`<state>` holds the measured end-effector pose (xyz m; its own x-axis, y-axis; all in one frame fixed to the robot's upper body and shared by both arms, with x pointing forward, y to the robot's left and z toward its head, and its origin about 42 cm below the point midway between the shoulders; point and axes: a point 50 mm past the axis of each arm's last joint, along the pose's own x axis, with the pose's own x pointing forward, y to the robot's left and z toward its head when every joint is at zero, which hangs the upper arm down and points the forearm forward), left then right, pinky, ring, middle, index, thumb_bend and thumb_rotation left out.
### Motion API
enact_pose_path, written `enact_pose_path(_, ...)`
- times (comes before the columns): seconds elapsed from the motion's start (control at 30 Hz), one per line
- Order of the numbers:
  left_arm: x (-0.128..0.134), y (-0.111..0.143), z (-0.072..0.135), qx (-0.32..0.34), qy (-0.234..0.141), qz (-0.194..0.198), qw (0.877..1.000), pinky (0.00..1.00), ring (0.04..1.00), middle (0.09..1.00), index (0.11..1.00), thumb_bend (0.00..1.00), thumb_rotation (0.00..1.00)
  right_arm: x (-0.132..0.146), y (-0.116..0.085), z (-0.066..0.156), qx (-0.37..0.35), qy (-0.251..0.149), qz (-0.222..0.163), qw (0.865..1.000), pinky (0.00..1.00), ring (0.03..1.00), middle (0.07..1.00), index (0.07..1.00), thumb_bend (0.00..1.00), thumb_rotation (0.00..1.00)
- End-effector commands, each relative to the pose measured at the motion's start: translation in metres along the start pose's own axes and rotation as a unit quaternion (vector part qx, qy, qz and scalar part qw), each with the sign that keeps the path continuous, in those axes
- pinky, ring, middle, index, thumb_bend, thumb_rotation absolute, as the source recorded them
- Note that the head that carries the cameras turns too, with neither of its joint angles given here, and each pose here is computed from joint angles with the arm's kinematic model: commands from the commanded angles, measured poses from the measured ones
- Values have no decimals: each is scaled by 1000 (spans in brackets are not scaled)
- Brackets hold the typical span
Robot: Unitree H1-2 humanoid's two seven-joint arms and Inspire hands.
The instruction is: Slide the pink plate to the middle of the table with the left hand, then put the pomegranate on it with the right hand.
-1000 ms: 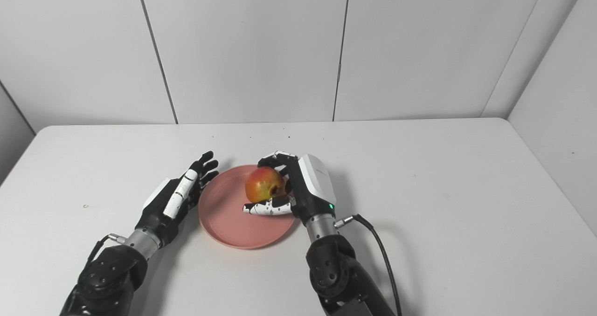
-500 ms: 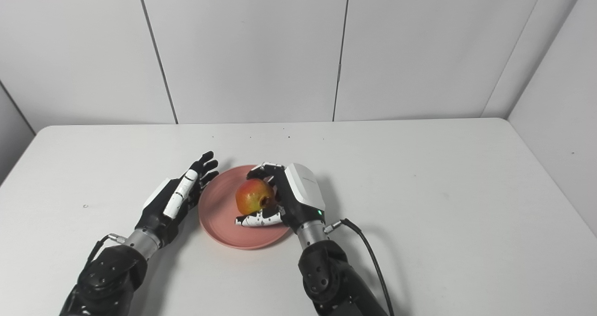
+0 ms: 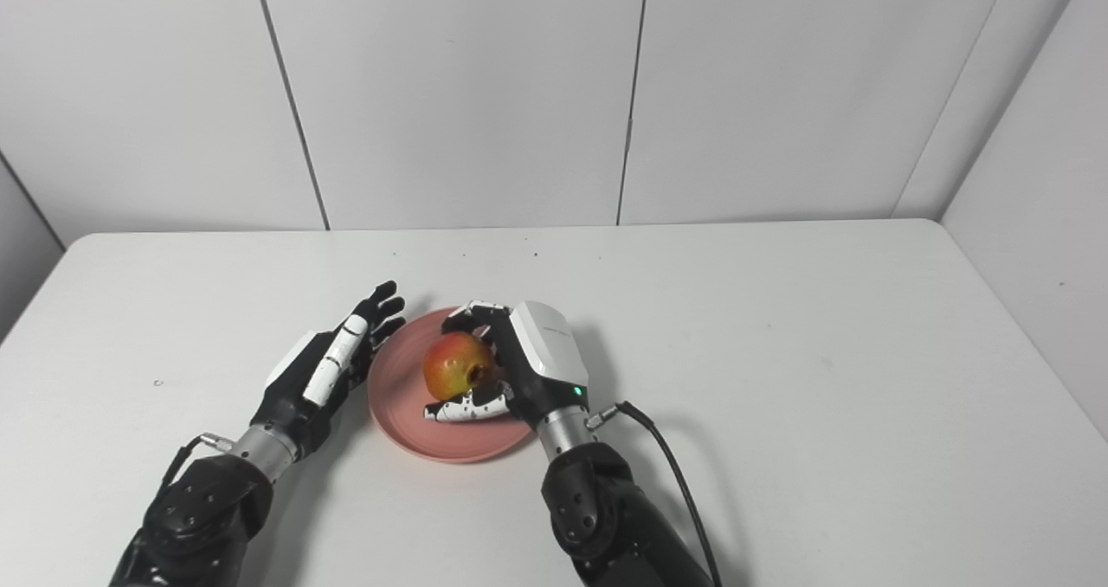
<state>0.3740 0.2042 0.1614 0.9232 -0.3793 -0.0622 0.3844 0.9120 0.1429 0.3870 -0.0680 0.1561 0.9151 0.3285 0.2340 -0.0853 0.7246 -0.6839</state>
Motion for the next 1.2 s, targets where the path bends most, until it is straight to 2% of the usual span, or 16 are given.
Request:
enact_pose_path(0.0,6,-2,16,16,-18,-9,1000,919,956,979,972,513,1000,11,-5,14,-4,-34,-11,999,395,468,460,526,519,0)
enact_pose_path(0.53,7,-4,17,19,-12,-2,1000,919,954,978,975,524,1000,11,0,6,-30,-45,-8,999,462,500,470,512,521,0)
enact_pose_path(0.73,6,-5,18,19,-12,0,1000,920,956,980,976,519,1000,10,0,5,-45,-42,-6,998,545,576,509,479,520,1)
enact_pose_path(0.93,7,-5,18,15,-14,4,1000,917,953,975,970,516,1000,7,-2,7,-41,-37,-11,998,581,623,534,473,517,3)
enact_pose_path(1.0,7,-5,18,13,-14,5,1000,921,954,977,970,519,1000,6,-3,8,-39,-36,-13,998,626,668,662,491,509,120)
enact_pose_path(1.17,6,-5,19,11,-16,6,1000,923,953,980,968,514,1000,3,-5,12,-42,-41,-27,998,683,715,715,496,508,147)
